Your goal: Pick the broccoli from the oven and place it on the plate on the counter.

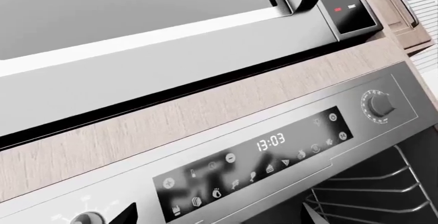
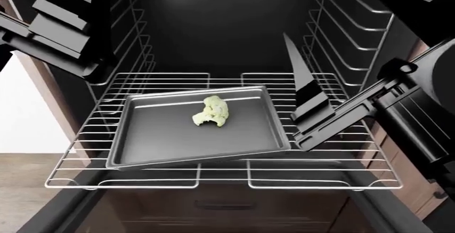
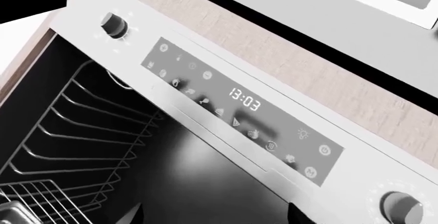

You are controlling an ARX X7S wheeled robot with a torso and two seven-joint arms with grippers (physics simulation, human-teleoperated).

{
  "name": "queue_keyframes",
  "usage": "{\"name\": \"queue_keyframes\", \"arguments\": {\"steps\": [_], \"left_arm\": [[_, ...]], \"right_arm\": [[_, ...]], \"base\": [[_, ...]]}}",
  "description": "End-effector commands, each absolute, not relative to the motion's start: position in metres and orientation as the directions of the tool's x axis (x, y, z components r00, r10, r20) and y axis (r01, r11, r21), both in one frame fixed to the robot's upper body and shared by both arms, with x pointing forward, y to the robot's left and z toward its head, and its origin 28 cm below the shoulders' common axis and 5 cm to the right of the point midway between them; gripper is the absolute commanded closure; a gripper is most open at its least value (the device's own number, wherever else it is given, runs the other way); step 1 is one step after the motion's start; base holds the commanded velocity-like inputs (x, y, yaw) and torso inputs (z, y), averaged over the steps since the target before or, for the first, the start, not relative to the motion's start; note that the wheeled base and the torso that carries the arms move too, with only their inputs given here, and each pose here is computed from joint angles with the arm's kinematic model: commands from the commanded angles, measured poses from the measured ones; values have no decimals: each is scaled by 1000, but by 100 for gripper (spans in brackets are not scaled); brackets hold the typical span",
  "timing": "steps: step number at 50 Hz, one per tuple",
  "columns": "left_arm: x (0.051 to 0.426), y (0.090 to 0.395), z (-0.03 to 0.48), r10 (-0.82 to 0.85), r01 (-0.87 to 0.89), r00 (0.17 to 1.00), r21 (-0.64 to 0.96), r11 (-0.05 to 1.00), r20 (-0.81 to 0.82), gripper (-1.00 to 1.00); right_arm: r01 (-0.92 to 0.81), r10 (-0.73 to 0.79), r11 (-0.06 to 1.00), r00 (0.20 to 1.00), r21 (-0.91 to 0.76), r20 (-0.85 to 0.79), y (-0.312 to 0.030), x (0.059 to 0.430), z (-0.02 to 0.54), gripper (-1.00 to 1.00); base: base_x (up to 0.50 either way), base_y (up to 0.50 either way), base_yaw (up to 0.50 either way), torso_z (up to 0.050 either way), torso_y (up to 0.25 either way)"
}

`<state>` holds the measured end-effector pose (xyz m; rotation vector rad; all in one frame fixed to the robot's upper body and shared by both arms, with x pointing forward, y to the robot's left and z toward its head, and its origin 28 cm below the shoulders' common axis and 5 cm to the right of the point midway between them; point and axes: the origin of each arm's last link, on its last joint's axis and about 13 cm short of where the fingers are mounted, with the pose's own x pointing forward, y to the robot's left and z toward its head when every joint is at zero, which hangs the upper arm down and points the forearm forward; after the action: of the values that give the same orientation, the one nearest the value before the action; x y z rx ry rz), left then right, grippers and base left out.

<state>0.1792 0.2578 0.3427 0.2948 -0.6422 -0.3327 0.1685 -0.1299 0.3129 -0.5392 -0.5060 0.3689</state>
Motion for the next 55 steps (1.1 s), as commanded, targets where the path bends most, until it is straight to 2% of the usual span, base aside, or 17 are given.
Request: {"name": "queue_keyframes", "arguments": {"steps": [1, 10, 16, 22, 34, 55], "left_arm": [[179, 258, 343, -390, 210, 751, 367, 906, 533, -100], [179, 258, 342, -391, 212, 749, 365, 906, 535, -100], [179, 258, 342, -389, 211, 750, 365, 907, 535, -100], [180, 258, 342, -388, 211, 750, 363, 908, 535, -100], [180, 260, 341, -381, 211, 755, 352, 912, 534, -100], [181, 260, 336, -384, 219, 751, 345, 913, 537, -100]], "right_arm": [[-201, 458, 793, 819, -575, 345, -130, 169, 311, -100], [-233, 475, 792, 816, -564, 329, -128, 171, 313, -100], [-333, 537, 763, 804, -553, 257, -128, 175, 312, -100], [-403, 570, 740, 801, -539, 182, -131, 192, 316, -100], [-503, 594, 757, 796, -416, 117, -131, 232, 313, -100], [-676, 687, 694, 724, -247, -52, -113, 271, 291, -100]], "base": [[0, 0, 0, 0, 0], [0, 0, 0, 0, 0], [0, 0, 0, 0, 0], [0, 0, 0, 0, 0], [0, 0, 0, 0, 0], [0, 0, 0, 0, 0]]}}
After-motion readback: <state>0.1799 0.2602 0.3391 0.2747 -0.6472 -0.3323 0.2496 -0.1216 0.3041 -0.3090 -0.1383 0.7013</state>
